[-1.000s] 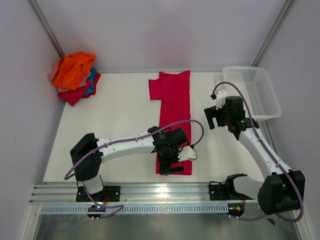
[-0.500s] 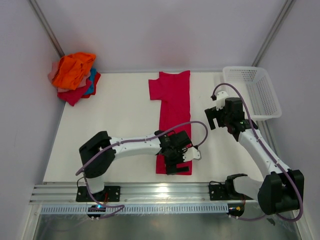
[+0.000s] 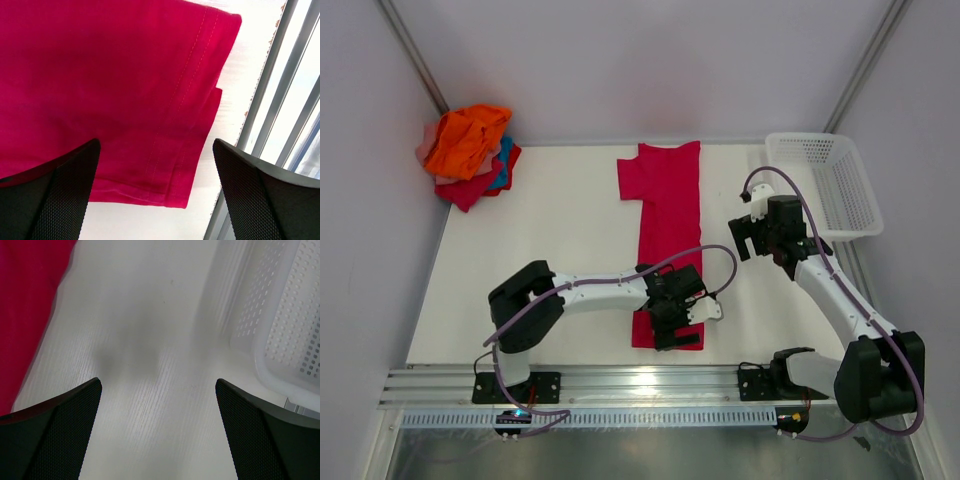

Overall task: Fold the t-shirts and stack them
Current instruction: Grab the bottom of the folded rectangular tshirt with left arm, then fold the folded rectangular tshirt in 1/3 of the way, then grab one side of the 2/3 rectangular tshirt with left arm

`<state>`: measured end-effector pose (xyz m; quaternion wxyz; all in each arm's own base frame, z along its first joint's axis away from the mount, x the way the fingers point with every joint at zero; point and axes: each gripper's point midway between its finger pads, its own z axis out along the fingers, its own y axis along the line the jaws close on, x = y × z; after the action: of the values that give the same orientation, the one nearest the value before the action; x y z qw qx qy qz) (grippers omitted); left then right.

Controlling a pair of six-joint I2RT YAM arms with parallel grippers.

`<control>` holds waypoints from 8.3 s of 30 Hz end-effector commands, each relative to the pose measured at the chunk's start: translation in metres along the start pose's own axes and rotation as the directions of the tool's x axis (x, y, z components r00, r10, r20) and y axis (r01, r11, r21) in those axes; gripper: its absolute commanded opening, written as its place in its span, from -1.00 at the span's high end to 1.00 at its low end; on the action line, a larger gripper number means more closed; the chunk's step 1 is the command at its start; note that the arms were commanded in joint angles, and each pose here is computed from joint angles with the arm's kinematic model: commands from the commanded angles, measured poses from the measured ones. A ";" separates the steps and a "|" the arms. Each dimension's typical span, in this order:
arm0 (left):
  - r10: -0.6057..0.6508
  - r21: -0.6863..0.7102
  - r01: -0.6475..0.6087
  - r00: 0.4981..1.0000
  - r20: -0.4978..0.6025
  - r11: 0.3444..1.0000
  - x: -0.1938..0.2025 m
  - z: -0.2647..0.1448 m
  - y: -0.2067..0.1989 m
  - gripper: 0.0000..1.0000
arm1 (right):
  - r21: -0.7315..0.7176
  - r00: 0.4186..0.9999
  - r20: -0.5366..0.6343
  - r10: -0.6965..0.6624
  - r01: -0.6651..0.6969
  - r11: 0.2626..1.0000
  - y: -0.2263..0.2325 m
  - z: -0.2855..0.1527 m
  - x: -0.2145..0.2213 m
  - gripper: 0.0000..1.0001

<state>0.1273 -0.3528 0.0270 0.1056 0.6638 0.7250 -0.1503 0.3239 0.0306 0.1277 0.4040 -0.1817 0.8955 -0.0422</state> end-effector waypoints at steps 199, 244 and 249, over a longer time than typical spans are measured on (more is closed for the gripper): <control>0.024 -0.652 0.104 0.983 0.184 0.751 -0.071 -0.059 0.380 -0.98 | 0.031 0.998 -0.056 0.017 -0.015 0.999 -0.005 0.017 -0.001 -0.99; -0.092 -0.435 0.191 0.967 0.239 0.880 -0.046 -0.065 0.180 -0.98 | 0.229 0.998 -0.028 0.049 -0.042 0.973 -0.039 0.010 -0.004 -0.99; -0.062 -0.512 0.151 0.980 0.187 0.845 -0.045 -0.050 0.187 -0.98 | 0.214 0.998 -0.025 0.052 -0.045 0.976 -0.036 0.009 -0.005 -0.99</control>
<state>0.3018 -0.3483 0.0631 0.2863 0.5579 0.7781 -0.0358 0.3342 -0.0053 0.1153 0.3755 -0.1239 0.9081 -0.1379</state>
